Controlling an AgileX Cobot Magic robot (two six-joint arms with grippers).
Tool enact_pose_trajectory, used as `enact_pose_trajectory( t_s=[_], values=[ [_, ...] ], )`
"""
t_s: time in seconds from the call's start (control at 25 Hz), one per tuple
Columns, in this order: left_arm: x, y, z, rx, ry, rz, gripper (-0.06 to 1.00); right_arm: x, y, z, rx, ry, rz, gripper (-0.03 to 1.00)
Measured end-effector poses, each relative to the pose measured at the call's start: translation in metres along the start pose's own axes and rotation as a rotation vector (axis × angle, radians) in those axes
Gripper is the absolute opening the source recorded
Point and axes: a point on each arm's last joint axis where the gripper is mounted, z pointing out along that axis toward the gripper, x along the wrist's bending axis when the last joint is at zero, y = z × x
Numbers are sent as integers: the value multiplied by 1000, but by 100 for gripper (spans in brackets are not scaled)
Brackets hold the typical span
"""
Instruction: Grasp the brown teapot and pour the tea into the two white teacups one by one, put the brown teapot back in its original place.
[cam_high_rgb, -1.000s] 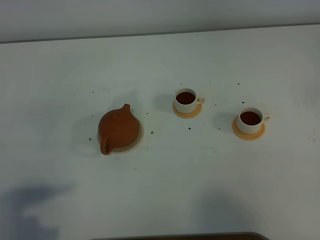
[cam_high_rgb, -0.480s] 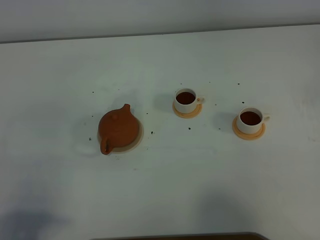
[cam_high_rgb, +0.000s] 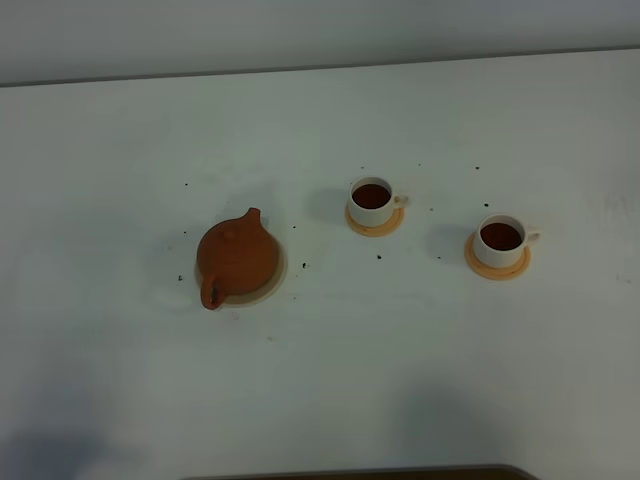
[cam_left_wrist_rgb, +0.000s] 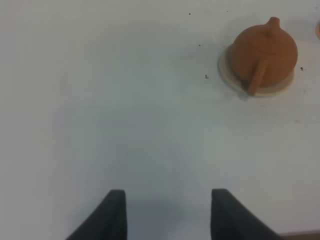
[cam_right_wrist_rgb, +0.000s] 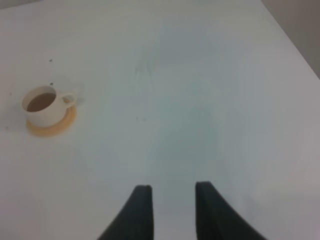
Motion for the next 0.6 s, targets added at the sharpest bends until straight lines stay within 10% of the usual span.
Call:
enact_pose_trajectory(
  t_s=[0.6],
  values=[
    [0,0,0,-1,30,-17,43,0,0,0,0,0,0,24]
  ],
)
